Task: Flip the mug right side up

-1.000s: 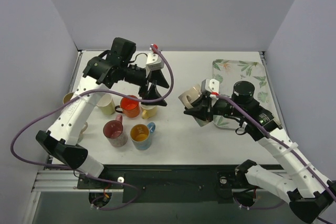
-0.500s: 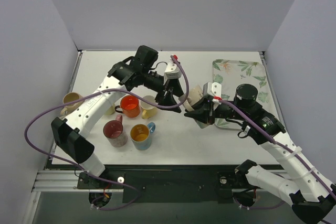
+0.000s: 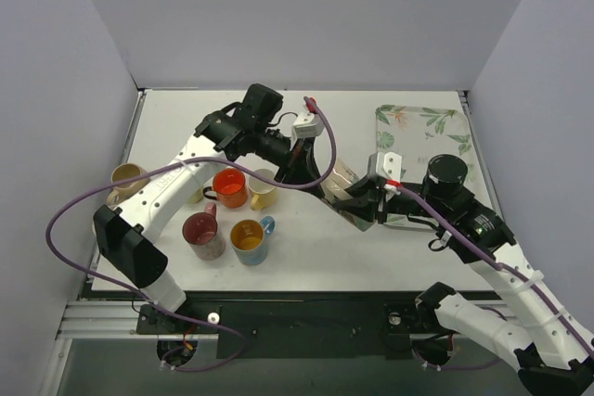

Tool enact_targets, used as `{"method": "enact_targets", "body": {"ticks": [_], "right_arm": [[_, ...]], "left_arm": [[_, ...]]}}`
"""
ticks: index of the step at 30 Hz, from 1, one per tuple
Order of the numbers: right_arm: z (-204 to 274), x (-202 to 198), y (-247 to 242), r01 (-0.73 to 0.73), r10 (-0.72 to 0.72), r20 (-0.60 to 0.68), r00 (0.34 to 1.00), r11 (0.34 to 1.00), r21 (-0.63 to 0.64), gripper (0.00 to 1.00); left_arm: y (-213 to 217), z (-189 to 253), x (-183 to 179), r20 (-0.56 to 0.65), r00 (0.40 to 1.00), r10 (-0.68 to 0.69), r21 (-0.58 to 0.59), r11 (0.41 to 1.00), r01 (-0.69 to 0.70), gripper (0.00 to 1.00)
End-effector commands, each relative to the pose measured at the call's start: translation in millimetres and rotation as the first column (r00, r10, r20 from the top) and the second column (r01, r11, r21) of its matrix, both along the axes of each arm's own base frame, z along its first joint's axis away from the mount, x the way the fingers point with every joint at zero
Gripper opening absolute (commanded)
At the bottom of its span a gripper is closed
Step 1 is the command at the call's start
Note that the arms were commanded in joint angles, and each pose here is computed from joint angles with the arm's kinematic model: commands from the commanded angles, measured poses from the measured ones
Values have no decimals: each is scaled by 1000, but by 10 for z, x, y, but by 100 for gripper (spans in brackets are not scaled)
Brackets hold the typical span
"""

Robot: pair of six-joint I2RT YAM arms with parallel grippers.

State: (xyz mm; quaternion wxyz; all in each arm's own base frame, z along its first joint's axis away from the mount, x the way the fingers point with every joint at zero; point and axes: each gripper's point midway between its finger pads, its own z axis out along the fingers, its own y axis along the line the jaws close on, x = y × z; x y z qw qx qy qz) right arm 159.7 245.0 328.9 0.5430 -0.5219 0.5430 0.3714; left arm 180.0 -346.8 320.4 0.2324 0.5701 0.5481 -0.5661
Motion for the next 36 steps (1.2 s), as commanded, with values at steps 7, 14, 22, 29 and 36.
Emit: {"method": "enact_targets", "body": {"ticks": [7,14,22,29,36], "right_arm": [[-199,699,-252,354,-353,56,934,935,-5,7],[-440,859,-469,504,-504,19,864,862,-57,30],[-667,904,-954,685,-688,48,724,709,-168,56],[-822,933,-1194,756,-763,73,642,615,-225,62],[-776,1043,-1498,860,-873,61,484,462,-216,63]], "left_arm": [[258,131,532,87,915,393,115,909,-402,0],[168,-126,872,120,873,473,139,863,-486,0],[18,-340,1184,143,840,523,169,823,-541,0],[-92,-681,1472,216,811,544,231,778,-584,0],[-125,-594,1539,328,782,530,228,759,-610,0]]}}
